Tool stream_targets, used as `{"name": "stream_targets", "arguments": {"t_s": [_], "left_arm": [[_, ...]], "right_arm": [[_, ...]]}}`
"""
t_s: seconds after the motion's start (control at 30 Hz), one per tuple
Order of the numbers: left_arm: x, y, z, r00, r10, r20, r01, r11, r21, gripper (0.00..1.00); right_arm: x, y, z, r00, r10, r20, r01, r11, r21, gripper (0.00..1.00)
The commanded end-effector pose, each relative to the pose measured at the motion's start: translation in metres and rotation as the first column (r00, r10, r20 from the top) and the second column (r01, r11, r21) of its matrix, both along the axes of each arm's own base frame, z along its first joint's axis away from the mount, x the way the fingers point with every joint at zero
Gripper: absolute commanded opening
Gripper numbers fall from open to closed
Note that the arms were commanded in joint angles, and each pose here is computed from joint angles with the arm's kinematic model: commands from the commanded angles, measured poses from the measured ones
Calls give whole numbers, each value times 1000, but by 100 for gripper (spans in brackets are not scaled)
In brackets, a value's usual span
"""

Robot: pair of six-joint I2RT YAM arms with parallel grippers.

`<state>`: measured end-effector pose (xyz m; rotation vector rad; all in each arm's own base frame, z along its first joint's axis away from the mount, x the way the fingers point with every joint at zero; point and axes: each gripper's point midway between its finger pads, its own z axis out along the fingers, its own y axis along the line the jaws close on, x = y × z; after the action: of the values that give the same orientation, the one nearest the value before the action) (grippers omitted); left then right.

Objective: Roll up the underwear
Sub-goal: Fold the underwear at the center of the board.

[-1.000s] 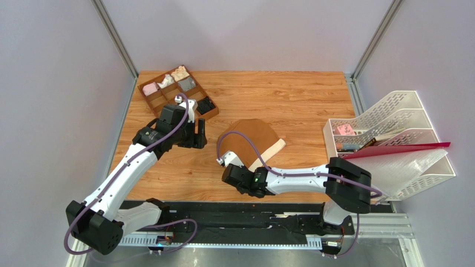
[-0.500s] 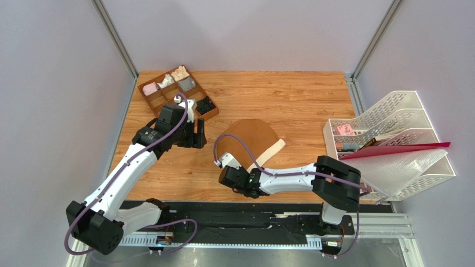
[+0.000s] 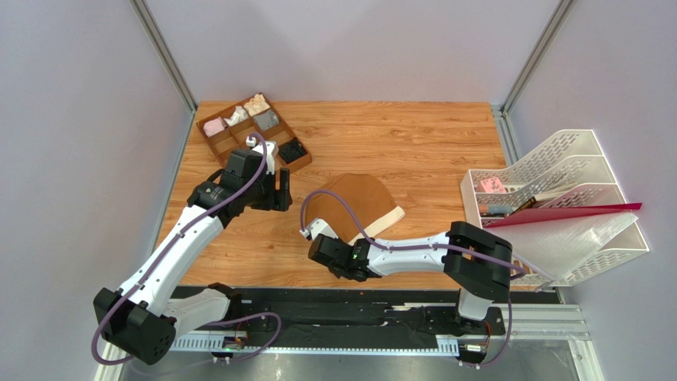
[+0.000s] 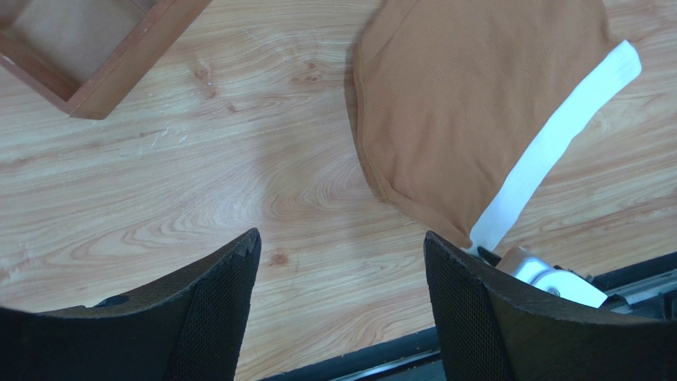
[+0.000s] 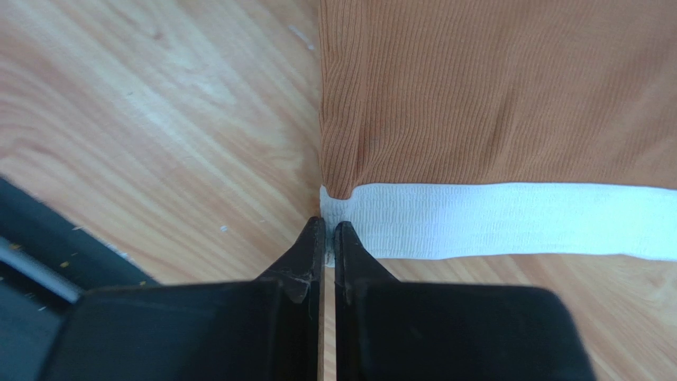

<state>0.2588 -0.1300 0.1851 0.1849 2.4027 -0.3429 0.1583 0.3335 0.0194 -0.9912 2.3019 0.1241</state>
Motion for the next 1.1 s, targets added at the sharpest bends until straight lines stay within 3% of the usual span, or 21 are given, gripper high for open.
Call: {"name": "stream_targets", "arguments": {"t_s": [0.0, 0.37, 0.83, 1.07], "left_arm": [[0, 16, 8, 998, 34, 49, -37, 998, 50, 80], [3, 20, 28, 990, 73, 119, -77, 997, 23, 79], [-1, -22, 27, 996, 6, 91, -6, 1000, -8, 77], [-3, -35, 14, 998, -19, 57, 19, 1000, -11, 77]], "right_arm": [[-23, 30, 26, 993, 60, -97, -47, 990, 134, 0], [5, 19, 70, 992, -78, -100, 96, 976, 194, 0], [62, -43, 63, 947, -293, -135, 316, 926, 207, 0], [68, -67, 58, 927, -348, -139, 371, 906, 204, 0]]}}
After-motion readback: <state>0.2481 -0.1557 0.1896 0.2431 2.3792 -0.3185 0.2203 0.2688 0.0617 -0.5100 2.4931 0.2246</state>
